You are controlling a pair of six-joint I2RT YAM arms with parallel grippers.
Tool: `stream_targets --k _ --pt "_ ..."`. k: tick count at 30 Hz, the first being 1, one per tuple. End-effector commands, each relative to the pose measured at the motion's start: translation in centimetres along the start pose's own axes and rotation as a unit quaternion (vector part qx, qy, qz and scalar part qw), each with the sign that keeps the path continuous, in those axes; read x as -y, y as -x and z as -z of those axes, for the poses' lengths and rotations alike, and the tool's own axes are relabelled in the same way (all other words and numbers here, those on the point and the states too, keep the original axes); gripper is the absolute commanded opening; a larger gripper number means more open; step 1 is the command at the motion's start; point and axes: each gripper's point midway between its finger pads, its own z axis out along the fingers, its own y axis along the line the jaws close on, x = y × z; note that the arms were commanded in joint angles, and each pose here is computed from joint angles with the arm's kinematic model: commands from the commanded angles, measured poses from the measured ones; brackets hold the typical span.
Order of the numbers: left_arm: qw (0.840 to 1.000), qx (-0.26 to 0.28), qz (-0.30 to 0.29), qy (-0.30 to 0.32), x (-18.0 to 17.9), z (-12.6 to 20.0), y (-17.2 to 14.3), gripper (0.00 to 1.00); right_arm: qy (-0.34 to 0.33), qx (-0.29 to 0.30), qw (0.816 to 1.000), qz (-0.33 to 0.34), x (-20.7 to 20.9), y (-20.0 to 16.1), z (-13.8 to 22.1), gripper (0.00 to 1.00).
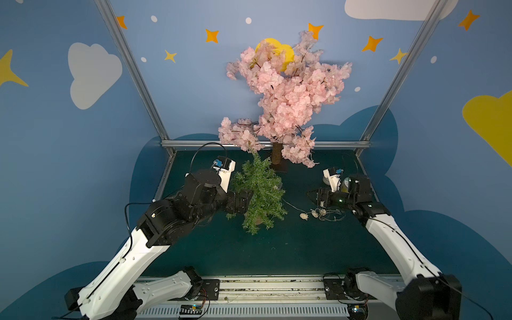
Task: Remove string lights from the small christmas tree
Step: Remove the light string from the Christmas tree.
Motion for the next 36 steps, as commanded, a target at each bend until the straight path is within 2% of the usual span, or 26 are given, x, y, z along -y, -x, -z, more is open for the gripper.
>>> stream_targets --k 1,4,10,16,29,32,36 --pt "1.0 0.003 0.012 -0.024 0.8 0.1 0.1 0.99 0.07 0.035 0.995 0.057 -2.0 2.1 -1.6 0.85" --pt "1.0 0.005 0.015 -0.028 0.9 -0.1 0.0 0.99 0.063 0.034 0.993 0.089 -1.4 1.9 -3.4 0.83" --pt "0.999 -0.006 0.013 -0.028 1.1 -0.9 -0.5 0.99 0.059 -0.011 0.991 0.124 -1.0 0.4 -7.7 0.82" --pt "0.999 -0.002 0.005 -0.033 1.2 -0.4 -0.1 0.99 0.06 -0.02 0.991 0.115 0.7 -0.5 -10.3 0.8" --pt "1.0 -0.005 -0.01 -0.023 0.8 -0.6 -0.4 0.99 0.115 -0.011 0.987 0.108 -0.7 0.0 -14.7 0.74" --pt "0.999 -0.002 -0.017 -0.03 1.1 -0.5 -0.3 0.99 0.107 0.002 0.99 0.093 0.1 0.4 -15.4 0.62" --pt "0.999 0.008 -0.023 -0.035 1.2 -0.2 0.0 0.99 0.107 0.036 0.99 0.079 0.5 0.9 -15.6 0.29"
